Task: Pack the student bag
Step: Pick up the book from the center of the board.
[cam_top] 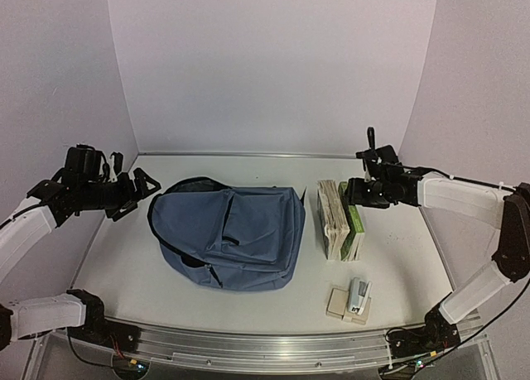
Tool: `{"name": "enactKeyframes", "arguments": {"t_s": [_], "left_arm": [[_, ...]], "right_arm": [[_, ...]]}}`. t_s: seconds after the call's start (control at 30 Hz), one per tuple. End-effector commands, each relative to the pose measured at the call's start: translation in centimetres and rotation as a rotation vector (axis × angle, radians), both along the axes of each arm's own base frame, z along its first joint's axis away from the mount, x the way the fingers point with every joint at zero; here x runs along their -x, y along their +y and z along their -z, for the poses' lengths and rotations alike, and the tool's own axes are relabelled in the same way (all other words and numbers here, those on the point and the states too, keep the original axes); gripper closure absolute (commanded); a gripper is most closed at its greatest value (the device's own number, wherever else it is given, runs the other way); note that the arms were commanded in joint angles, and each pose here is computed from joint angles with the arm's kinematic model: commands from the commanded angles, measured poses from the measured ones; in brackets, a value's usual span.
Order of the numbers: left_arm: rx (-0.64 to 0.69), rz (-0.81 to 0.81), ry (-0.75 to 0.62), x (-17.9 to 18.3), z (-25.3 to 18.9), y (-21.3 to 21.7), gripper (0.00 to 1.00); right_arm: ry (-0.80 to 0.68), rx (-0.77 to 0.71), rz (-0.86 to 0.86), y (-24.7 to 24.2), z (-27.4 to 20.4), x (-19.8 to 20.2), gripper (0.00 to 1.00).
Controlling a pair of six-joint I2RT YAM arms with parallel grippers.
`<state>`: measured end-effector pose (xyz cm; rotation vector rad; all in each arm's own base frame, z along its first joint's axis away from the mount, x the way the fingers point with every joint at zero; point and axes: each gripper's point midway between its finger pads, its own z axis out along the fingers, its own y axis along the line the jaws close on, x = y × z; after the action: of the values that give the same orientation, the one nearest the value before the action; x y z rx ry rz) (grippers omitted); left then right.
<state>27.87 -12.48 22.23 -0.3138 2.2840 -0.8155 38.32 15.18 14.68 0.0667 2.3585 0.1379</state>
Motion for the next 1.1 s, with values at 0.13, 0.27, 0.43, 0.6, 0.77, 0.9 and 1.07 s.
{"name": "enactKeyframes", "arguments": {"t_s": [0.13,0.27,0.43,0.6,0.77,0.9,1.07], "left_arm": [[0.017,0.000,-0.032,-0.6,-0.6,-0.1,0.00],[0.016,0.002,-0.028,-0.5,-0.6,-0.2,0.00],[0.011,-0.001,-0.030,-0.5,-0.6,-0.1,0.00],[0.005,0.002,-0.032,-0.6,-0.7,-0.1,0.00],[-0.033,0.088,-0.090,-0.5,-1.7,-0.7,0.00],[-0.062,0.197,-0.155,-0.2,-3.5,-1.7,0.01],[0.001,0.310,-0.201,-0.9,-5.6,-4.0,0.00]], "right_arm": [[0.019,-0.010,-0.028,0.1,1.2,-0.3,0.39],[0.045,-0.009,-0.038,0.5,2.5,-0.6,0.42],[0.062,0.000,-0.037,0.6,3.5,-0.8,0.50],[0.041,0.024,0.013,-0.3,3.3,-1.1,0.67],[-0.078,0.058,0.113,-2.6,-0.8,-1.4,0.86],[-0.185,0.112,0.182,-4.8,-5.8,-1.1,0.98],[-0.332,0.012,0.140,-4.6,-13.7,0.3,1.00]]}}
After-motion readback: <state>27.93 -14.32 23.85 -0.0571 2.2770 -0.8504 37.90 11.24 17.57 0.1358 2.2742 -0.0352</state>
